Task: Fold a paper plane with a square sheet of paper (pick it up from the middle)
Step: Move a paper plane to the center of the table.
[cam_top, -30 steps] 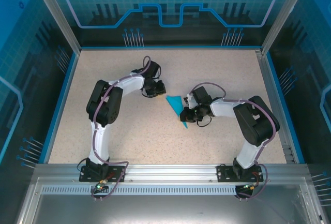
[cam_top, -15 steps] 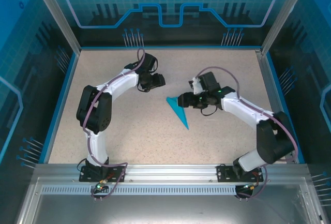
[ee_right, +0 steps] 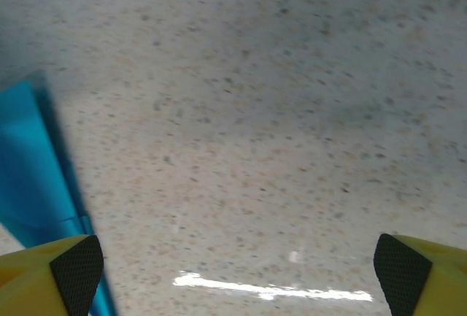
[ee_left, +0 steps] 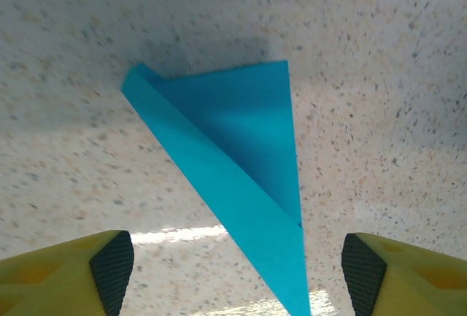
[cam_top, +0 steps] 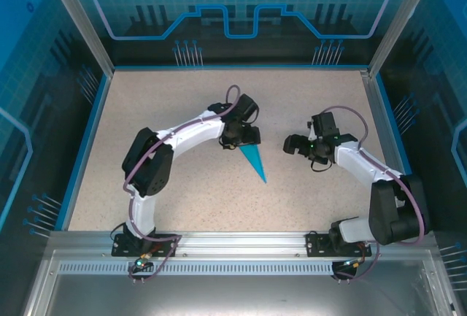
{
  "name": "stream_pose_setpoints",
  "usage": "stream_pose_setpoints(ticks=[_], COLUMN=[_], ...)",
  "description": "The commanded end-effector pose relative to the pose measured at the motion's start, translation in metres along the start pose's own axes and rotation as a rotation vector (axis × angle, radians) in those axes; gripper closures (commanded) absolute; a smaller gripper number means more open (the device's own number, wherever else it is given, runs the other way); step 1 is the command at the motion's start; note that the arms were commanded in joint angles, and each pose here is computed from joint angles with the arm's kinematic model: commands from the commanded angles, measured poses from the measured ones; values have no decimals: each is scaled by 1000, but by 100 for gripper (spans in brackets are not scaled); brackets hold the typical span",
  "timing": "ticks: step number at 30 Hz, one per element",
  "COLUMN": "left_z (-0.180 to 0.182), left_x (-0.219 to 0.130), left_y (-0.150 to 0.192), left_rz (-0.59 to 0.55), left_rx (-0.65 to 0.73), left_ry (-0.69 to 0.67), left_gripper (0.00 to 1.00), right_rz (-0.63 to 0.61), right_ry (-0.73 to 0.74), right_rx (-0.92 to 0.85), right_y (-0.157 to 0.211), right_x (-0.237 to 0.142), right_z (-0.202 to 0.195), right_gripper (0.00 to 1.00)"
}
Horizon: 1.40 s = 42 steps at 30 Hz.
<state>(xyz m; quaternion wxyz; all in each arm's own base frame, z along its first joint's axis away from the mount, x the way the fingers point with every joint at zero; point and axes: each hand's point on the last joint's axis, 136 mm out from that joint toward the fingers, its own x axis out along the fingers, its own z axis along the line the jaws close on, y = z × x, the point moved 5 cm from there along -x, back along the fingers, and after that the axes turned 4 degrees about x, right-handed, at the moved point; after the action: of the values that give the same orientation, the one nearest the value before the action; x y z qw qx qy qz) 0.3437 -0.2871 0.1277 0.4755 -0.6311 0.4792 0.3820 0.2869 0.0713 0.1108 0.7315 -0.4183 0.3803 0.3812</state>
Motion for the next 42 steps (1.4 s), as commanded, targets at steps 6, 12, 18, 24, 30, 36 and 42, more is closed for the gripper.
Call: stream_pose_setpoints(ticks=[6, 12, 18, 24, 30, 36, 42], left_z=[-2, -6, 1, 1, -2, 6, 0], left_x=[12, 26, 20, 12, 21, 26, -6], left_y=[18, 27, 31, 29, 27, 27, 17], left_rz=[44, 123, 117, 36, -21, -48, -120], left_rx=[-30, -8, -21, -84, -169, -189, -154], left_ry=[-202, -231, -257, -180, -79, -88, -20], left_gripper=[24, 25, 35, 55, 69, 87, 99], right_rz=[-42, -17, 7, 11, 3, 2, -8], right_ry=[53, 43, 38, 23, 16, 13, -17], right_rx=[53, 61, 63, 61, 62, 61, 59], right_y=[-4, -2, -1, 0, 1, 1, 1], right_x=[-5, 0, 4, 4, 1, 0, -2], right_z=[-17, -16, -15, -14, -13, -13, -10], right_gripper=[0, 0, 1, 1, 1, 2, 2])
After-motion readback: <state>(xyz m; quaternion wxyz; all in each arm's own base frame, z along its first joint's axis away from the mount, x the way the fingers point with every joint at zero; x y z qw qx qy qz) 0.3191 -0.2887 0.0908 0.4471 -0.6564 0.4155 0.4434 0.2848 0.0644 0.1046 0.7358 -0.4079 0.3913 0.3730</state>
